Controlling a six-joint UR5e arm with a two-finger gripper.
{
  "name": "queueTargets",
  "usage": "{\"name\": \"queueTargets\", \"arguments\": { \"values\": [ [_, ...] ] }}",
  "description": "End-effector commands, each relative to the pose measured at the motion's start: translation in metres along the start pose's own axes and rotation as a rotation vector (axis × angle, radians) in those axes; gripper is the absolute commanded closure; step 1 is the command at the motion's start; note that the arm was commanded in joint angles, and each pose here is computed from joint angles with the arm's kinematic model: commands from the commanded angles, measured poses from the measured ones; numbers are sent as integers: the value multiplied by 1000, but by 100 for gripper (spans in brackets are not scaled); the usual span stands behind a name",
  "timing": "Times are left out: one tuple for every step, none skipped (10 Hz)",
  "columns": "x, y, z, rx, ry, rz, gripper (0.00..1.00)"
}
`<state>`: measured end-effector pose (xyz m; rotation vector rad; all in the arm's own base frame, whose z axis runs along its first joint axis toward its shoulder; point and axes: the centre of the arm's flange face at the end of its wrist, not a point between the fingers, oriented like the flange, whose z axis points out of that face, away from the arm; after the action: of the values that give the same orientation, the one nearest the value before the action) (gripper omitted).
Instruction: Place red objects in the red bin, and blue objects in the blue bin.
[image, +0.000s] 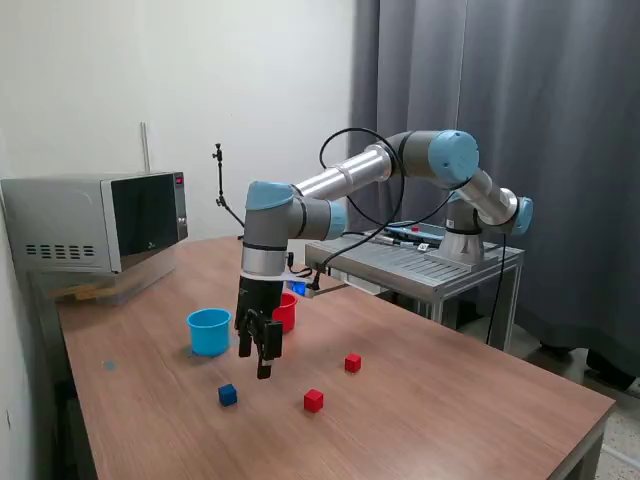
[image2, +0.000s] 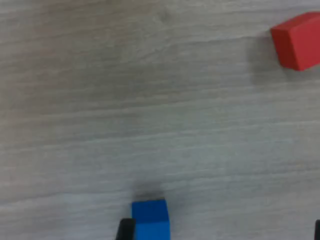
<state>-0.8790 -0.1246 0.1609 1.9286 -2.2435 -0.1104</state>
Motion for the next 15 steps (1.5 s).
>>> {"name": "queueTargets", "arguments": {
  "values": [
    [-7,1,5,16,5,-125,0],
    [-13,2,11,22,4,-132,0],
    [-14,2,12,21,3,-140,0],
    [-16,5,18,20,3,-142,0],
    [-17,7,25,23,3,-152,0],
    [-17,8,27,21,3,-165,0],
    [-17,10,26,17,4,-174,0],
    [-17,12,24,9,4,-175,0],
    [-18,14,22,3,2,-177,0],
    [-18,15,21,0,2,-177,0],
    [-19,16,20,-5,2,-174,0],
    [-19,18,22,-11,1,-175,0],
    [-19,17,29,-7,2,-174,0],
    [-20,17,32,-5,2,-173,0],
    [-20,18,35,-7,1,-173,0]
  ]
}}
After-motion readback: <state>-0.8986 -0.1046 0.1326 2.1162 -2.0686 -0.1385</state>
